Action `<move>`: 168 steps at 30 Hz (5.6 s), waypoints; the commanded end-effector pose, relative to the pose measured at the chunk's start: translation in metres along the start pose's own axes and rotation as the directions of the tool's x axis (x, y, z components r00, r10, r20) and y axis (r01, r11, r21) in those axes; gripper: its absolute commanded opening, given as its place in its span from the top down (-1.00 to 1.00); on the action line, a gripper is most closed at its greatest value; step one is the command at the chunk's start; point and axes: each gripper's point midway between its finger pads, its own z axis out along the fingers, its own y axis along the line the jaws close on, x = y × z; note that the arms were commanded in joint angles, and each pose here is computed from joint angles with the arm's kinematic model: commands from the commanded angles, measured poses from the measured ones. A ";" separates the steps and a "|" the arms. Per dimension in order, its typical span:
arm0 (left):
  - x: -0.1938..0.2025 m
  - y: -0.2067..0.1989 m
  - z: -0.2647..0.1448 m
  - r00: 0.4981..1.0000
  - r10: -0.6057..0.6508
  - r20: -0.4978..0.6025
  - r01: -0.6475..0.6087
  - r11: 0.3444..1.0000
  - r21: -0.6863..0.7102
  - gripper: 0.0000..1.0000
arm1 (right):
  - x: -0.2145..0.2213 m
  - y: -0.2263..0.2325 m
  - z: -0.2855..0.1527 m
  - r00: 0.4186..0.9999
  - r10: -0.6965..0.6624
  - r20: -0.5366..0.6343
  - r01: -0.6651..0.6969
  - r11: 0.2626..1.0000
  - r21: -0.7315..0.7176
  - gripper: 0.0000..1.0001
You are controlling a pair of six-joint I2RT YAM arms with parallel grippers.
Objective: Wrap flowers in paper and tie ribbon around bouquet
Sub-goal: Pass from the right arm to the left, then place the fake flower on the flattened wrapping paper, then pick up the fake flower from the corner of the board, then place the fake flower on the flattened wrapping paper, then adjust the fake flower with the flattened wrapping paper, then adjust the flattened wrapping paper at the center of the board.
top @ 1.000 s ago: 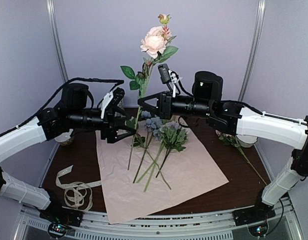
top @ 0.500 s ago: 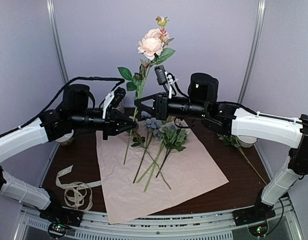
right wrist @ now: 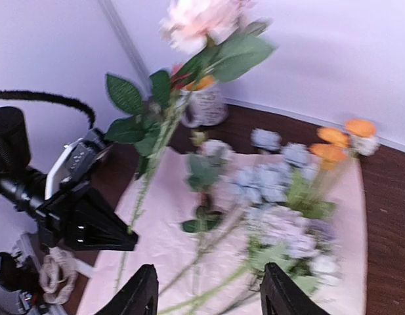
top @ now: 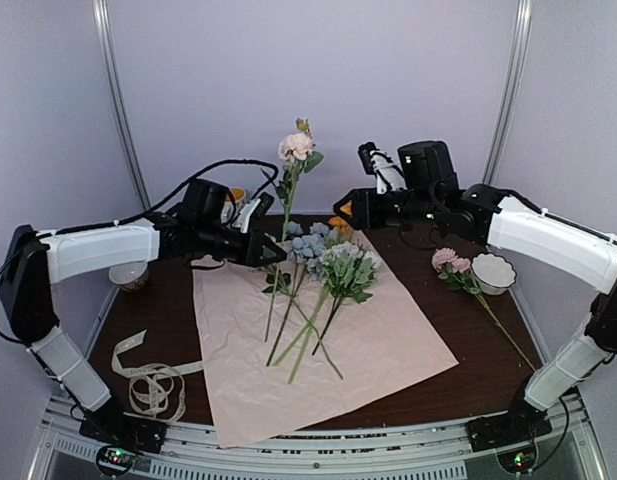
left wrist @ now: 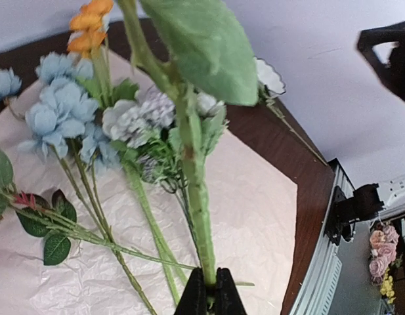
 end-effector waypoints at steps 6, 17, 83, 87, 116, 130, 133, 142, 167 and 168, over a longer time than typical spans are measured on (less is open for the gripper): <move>0.013 0.045 0.068 0.954 -0.296 -0.052 0.296 0.955 -0.013 1.00 | 0.097 -0.207 -0.105 0.907 0.127 -0.403 0.195 0.720 0.666 -0.07; 0.055 0.072 0.080 0.951 -0.246 -0.187 0.209 0.958 -0.195 -0.04 | 0.193 -0.307 -0.158 0.725 0.390 -0.567 0.306 0.555 0.773 -0.09; 0.016 0.232 0.043 0.983 -0.155 -0.094 0.082 0.843 -0.532 -0.18 | 0.078 -0.033 0.084 0.928 0.308 -0.211 -0.286 0.950 0.128 0.21; 0.012 0.234 0.047 0.986 -0.138 -0.096 0.067 0.846 -0.529 -0.18 | 0.079 -0.068 0.054 0.935 0.313 -0.165 -0.275 0.936 0.218 0.18; -0.011 0.187 -0.006 0.997 -0.052 -0.062 0.011 0.846 -0.533 -0.41 | 0.255 -0.196 -0.118 0.734 0.474 -0.485 -0.045 0.748 0.663 0.13; 0.024 0.319 -0.098 0.944 -0.328 0.034 0.251 0.647 -0.720 -0.85 | 0.338 -0.161 -0.138 0.633 0.607 -0.480 -0.172 0.715 0.677 -0.05; 0.033 0.324 -0.078 0.928 -0.371 -0.012 0.267 0.690 -0.672 -0.94 | 0.339 -0.147 -0.116 0.620 0.634 -0.462 -0.284 0.731 0.621 -0.07; 0.087 0.303 -0.039 0.896 -0.420 -0.145 0.244 0.738 -0.630 -0.68 | 0.313 -0.132 -0.071 0.646 0.661 -0.381 -0.448 0.733 0.513 -0.02; 0.136 0.225 -0.039 0.901 -0.386 -0.199 0.192 0.765 -0.615 1.00 | 0.214 -0.263 -0.109 0.823 0.460 -0.332 -0.043 0.634 0.772 0.32; 0.137 0.224 -0.038 0.901 -0.384 -0.201 0.189 0.766 -0.615 1.00 | 0.203 -0.264 -0.113 0.838 0.439 -0.325 -0.019 0.618 0.786 0.30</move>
